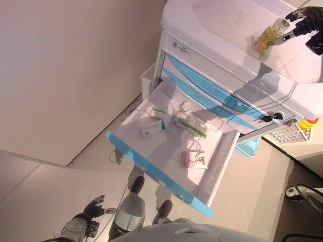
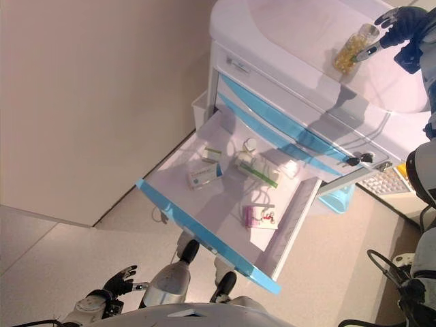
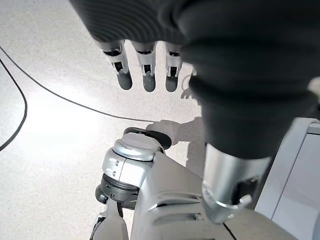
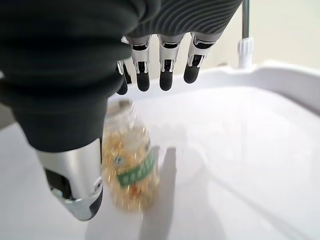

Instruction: Open the drawer and pick up the medicine

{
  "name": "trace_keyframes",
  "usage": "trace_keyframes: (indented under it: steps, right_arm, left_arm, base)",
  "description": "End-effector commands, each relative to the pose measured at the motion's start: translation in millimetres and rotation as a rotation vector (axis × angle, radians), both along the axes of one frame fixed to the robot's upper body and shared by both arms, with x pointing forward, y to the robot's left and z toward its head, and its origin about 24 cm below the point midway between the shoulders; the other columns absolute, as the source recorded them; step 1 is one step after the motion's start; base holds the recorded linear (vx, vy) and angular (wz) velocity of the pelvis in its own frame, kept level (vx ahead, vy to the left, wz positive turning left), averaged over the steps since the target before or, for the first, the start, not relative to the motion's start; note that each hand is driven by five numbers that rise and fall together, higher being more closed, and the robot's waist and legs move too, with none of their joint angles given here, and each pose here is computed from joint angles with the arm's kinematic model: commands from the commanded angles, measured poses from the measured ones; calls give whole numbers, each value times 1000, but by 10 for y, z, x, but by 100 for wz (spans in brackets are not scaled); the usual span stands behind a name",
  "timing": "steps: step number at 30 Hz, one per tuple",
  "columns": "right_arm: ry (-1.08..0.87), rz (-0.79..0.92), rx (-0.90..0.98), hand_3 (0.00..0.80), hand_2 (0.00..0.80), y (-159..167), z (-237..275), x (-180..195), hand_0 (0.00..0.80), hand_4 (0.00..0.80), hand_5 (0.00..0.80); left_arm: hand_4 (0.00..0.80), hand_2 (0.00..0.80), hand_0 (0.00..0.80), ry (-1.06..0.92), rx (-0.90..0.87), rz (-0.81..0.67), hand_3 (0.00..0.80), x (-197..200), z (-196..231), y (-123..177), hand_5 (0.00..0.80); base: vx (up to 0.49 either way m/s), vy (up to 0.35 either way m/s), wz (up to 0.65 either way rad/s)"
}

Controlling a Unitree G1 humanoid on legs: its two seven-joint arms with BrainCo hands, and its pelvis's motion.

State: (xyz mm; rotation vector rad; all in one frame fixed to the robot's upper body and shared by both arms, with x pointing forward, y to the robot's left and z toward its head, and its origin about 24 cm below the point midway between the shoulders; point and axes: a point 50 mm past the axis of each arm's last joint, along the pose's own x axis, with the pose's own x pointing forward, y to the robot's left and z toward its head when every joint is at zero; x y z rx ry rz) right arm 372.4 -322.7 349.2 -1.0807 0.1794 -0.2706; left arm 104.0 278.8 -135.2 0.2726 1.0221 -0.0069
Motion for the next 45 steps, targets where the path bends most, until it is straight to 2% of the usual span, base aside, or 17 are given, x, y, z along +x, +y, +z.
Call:
trace_keyframes:
  steps: [1,9,14,18,23,26,27,31,33,34,36,45]
  right_arm:
    - [-232,-59,-29,0,0,-112,505,-230,0,0,0]
    - [-437,-166,-7,0,0,-317,593,-386,0,0,0]
    - [-472,-233,11,0,0,-532,552,-521,0,0,0]
    - [-527,-205,51,0,0,-602,439,-542,0,0,0]
    - [-720,-61,210,0,0,-457,208,-461,0,0,0]
    - [-803,73,383,0,0,-289,-146,-415,0,0,0]
    - [-809,96,468,0,0,-261,-401,-409,0,0,0]
    - [-696,127,612,0,0,-108,-1441,-530,0,0,0]
    - [-676,116,640,0,0,-73,-1631,-578,0,0,0]
    - [-570,30,703,0,0,-32,-2271,-779,0,0,0]
    - [-471,-73,740,0,0,-44,-2738,-984,0,0,0]
    - [-60,-419,797,0,0,97,-4036,-1721,0,0,0]
  left_arm:
    - [0,0,0,41,21,-8,0,-193,3,113,0]
    - [0,0,0,63,9,-31,0,-191,-40,31,0]
    - [0,0,0,81,1,-70,0,-158,-47,-1,0]
    - [0,0,0,112,-6,-100,0,-183,-76,-45,0]
    - [0,0,0,142,-26,-129,0,-186,-116,-138,0]
    - [0,0,0,145,-44,-138,0,-151,-129,-195,0]
    - [0,0,0,142,-53,-126,0,-139,-140,-227,0]
    - [0,0,0,126,-72,-91,0,-76,-156,-299,0]
    - [0,0,0,123,-73,-88,0,-70,-159,-312,0]
    - [0,0,0,97,-86,-64,0,-33,-169,-379,0]
    - [0,0,0,81,-95,-64,0,-4,-172,-428,0]
    - [0,0,0,69,-108,-74,0,-28,-193,-508,0]
  base:
    - [-19,-16,-8]
    - [-13,9,-17]
    - [-53,-7,-7]
    - [-79,2,-18]
    - [-90,23,-35]
    - [-93,30,-34]
    - [-73,23,-34]
    - [-55,1,-41]
    - [-29,-31,-33]
    - [-29,-60,-41]
    - [-27,-69,-36]
    - [-6,-44,-17]
